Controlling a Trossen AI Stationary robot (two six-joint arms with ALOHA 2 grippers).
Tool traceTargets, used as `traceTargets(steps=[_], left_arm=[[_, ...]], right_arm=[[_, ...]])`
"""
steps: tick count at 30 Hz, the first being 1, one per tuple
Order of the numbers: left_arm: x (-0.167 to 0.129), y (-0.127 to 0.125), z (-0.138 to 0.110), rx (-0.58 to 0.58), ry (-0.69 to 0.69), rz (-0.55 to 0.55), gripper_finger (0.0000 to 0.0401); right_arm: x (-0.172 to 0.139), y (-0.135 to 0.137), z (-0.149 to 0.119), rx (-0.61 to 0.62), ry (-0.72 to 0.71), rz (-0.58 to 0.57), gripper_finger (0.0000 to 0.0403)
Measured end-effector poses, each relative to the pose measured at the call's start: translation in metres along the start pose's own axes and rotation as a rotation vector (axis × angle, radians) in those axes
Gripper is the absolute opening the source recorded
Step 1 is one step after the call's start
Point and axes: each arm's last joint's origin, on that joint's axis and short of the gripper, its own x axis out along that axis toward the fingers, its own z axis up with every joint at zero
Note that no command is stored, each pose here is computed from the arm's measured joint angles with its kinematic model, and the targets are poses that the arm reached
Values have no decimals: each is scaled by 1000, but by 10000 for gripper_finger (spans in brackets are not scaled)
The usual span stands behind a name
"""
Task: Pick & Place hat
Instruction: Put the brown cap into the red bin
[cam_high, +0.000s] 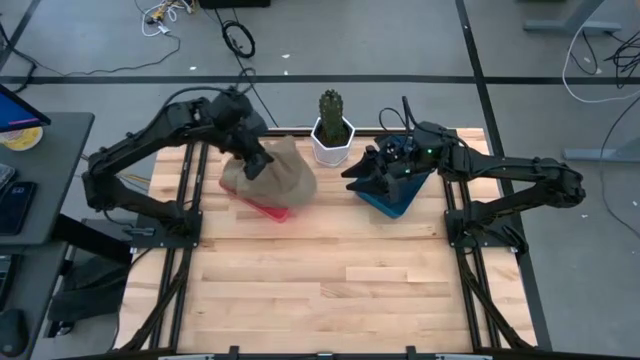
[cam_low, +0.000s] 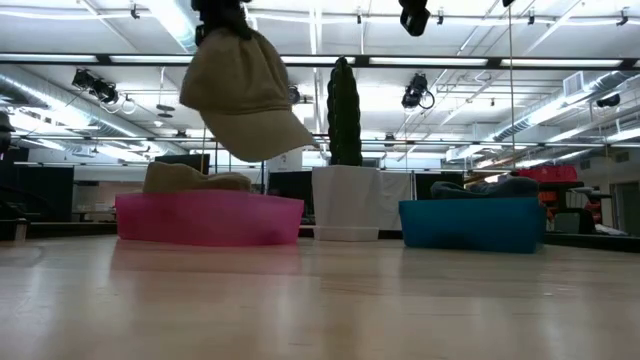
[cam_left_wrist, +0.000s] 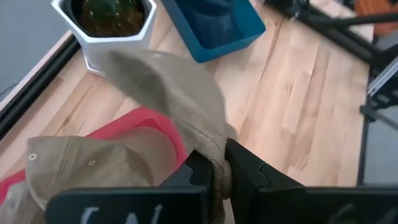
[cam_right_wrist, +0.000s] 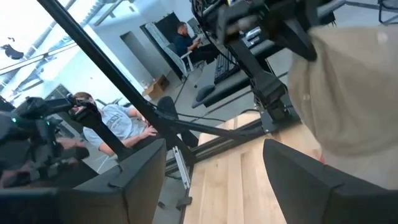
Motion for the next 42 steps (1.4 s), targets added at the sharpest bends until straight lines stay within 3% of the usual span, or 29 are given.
traceTargets(steps=[13,21,42], left_arm=[[56,15,5,11,208,42,27],[54,23,-3,-30,302,73,26],[38,33,-3,-30,261,124,27]], right_arm=[[0,0,0,-10,-4,3,269],[0,0,0,-24,-2,2,269],[0,0,0,-24,3,-1,269]])
